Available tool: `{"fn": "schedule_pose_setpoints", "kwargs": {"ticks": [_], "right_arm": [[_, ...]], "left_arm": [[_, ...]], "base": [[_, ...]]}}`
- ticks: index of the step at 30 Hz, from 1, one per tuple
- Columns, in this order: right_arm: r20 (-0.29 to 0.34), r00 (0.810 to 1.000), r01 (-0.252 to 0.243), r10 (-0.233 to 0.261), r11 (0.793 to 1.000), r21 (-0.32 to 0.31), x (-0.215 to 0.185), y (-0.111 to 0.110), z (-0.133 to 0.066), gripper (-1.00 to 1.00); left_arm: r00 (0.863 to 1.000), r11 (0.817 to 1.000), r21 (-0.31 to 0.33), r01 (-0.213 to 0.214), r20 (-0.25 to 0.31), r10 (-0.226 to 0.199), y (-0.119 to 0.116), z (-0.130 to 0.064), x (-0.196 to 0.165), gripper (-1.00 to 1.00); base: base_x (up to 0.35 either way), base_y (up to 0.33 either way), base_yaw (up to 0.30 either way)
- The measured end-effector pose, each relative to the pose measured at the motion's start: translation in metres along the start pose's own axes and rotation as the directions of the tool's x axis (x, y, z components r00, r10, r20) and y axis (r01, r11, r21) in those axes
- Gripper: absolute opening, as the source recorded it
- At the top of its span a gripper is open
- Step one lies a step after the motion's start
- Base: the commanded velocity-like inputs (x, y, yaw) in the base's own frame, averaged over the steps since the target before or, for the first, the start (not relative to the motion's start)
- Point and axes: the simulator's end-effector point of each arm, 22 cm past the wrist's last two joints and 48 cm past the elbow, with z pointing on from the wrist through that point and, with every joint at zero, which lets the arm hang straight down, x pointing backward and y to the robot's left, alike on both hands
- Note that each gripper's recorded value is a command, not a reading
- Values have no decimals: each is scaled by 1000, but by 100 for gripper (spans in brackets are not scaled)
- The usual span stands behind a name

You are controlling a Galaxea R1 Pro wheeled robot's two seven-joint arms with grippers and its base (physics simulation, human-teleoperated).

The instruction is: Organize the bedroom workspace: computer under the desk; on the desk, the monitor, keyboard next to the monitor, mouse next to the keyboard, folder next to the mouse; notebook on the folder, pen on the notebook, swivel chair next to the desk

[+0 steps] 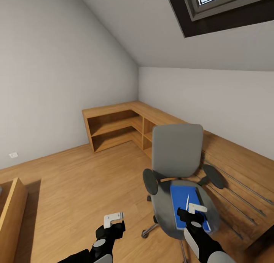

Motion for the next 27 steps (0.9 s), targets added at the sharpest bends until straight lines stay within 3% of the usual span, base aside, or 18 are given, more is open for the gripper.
{"fn": "schedule_pose_setpoints", "kwargs": {"ticks": [7, 15, 19, 27], "right_arm": [[-33, 999, 8, -8, 1000, 3, 15, -2, 0, 100], [-47, 999, 10, -10, 1000, 5, 20, -3, 1, 100], [-52, 999, 8, -8, 1000, 8, 25, -4, 6, 100], [-48, 999, 10, -9, 999, 31, 31, -21, 18, 100]], "left_arm": [[1000, 1000, 0, 1, 3, -1, 0, 0, -1, 100], [999, 999, 40, 27, 19, -28, -14, -9, -12, 100], [998, 998, 44, 54, 27, -55, -15, -6, -17, 100], [998, 997, 47, 57, 27, -58, -15, 3, -9, 100]], "base": [[252, 107, 0], [21, 12, 0], [1, 0, 0], [0, 0, 0]]}}
